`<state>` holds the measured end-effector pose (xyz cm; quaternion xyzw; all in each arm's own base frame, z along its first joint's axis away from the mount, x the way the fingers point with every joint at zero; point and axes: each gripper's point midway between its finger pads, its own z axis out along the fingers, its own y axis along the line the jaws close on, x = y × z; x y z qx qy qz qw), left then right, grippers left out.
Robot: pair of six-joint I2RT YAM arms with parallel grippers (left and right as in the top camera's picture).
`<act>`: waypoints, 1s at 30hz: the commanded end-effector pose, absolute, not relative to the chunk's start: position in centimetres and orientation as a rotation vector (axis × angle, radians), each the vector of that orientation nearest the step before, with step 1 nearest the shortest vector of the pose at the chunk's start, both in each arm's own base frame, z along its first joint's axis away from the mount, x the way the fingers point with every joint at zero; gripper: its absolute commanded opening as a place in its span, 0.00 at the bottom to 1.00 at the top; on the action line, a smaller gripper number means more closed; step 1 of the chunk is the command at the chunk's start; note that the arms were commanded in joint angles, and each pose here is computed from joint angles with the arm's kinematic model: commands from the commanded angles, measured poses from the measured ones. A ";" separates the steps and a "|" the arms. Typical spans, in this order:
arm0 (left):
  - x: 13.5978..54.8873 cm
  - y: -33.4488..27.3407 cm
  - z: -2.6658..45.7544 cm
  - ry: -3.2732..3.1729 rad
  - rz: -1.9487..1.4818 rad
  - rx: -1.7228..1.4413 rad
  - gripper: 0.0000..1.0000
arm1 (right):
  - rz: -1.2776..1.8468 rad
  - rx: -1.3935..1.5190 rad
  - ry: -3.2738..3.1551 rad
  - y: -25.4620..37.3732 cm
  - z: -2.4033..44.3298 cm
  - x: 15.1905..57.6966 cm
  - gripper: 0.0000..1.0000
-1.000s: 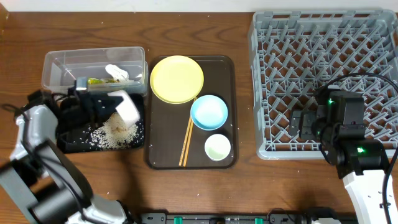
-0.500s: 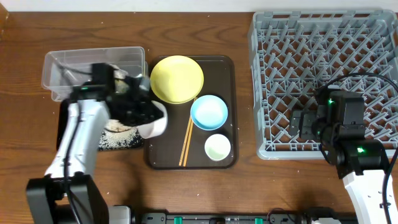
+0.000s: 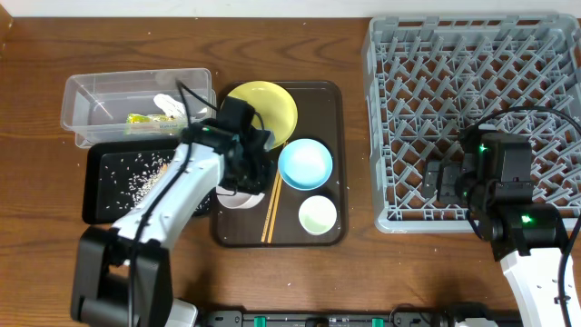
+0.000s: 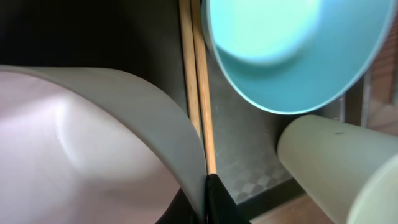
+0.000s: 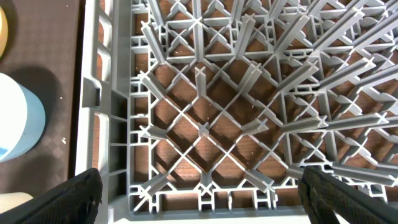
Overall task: Sort waste into correct bins and load items into the dishwasher rack
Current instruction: 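Return the emptied white bowl to the brown tray with left gripper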
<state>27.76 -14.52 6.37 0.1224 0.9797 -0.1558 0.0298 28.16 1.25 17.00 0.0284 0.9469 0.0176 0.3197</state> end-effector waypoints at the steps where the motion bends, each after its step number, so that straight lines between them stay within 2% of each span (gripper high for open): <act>1: 27.2 -14.0 4.5 3.093 -0.396 0.378 0.08 | 0.024 0.088 2.469 0.5 17.8 28.5 0.99; 7: 26.8 -13.8 3.4 3.141 -0.385 0.366 0.17 | 0.023 0.088 2.473 0.5 17.7 28.4 0.99; 8: 26.8 -13.8 3.4 3.140 -0.385 0.366 0.29 | 0.023 0.088 2.473 0.5 17.7 28.4 0.99; 9: 26.8 -13.8 3.4 3.141 -0.385 0.366 0.33 | 0.023 0.088 2.474 0.5 17.7 28.4 0.99; 14: 26.8 -13.8 3.9 3.135 -0.386 0.367 0.47 | 0.023 0.089 2.479 0.5 17.6 28.3 0.99; 25: 29.2 -13.2 10.0 2.921 -0.308 0.366 0.64 | 0.023 0.088 2.479 0.5 17.6 28.3 0.99; 30: 29.6 -13.3 12.5 2.822 -0.326 0.365 0.66 | 0.023 0.089 2.479 0.5 17.6 28.3 0.99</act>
